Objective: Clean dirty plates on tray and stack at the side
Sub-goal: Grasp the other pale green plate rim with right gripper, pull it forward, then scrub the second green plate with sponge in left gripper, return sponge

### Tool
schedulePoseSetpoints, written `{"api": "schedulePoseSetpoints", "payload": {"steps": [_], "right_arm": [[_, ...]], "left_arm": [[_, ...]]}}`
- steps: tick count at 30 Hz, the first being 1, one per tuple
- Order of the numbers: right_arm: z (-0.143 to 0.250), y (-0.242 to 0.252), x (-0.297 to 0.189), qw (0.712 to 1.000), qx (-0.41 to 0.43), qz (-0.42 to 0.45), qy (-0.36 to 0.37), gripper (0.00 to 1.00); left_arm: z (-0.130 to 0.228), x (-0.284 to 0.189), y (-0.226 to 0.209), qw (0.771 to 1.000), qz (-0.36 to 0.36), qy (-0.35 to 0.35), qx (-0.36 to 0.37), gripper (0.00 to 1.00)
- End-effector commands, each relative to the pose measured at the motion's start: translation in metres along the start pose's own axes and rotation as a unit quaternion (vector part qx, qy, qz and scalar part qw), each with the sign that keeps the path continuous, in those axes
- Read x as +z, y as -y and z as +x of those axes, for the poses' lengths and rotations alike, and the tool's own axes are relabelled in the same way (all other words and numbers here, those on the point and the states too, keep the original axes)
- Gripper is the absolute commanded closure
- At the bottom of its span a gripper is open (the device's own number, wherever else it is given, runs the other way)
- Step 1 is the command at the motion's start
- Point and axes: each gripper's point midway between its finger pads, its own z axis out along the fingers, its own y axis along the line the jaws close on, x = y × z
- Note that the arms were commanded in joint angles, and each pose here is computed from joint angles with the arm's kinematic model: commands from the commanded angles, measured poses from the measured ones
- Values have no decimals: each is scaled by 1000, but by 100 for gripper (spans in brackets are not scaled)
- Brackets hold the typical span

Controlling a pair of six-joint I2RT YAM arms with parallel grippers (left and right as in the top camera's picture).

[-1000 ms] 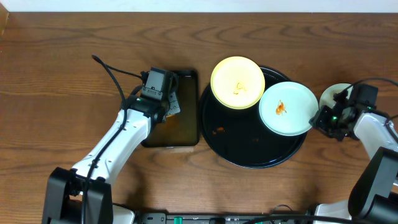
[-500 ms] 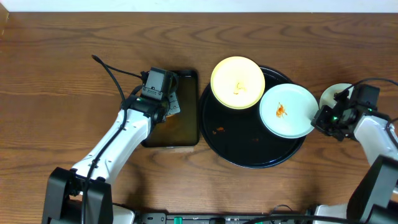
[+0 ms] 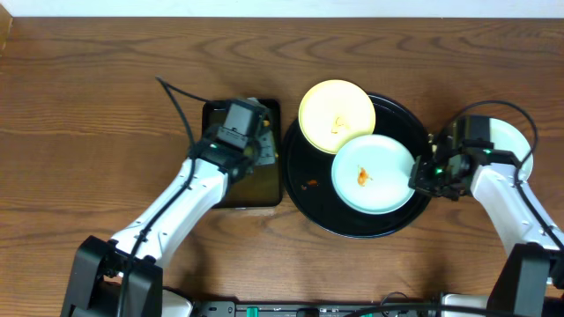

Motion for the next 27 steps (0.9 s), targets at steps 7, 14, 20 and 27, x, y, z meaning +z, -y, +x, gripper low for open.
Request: {"api": "schedulePoseSetpoints", "payload": {"steps": [7, 14, 20, 27], "right_arm": [[16, -18, 12, 999, -17, 18, -22, 99], [18, -19, 15, 999, -12, 50, -15, 99], [19, -21, 16, 999, -15, 50, -15, 99], [32, -24, 17, 997, -24, 56, -38, 99]], "left_arm": [[30, -4, 78, 991, 91, -5, 99, 92], [71, 6, 126, 986, 132, -36, 96, 92], [108, 14, 164, 976, 178, -71, 103, 92], [130, 28, 189, 969, 204, -72, 119, 92]]}}
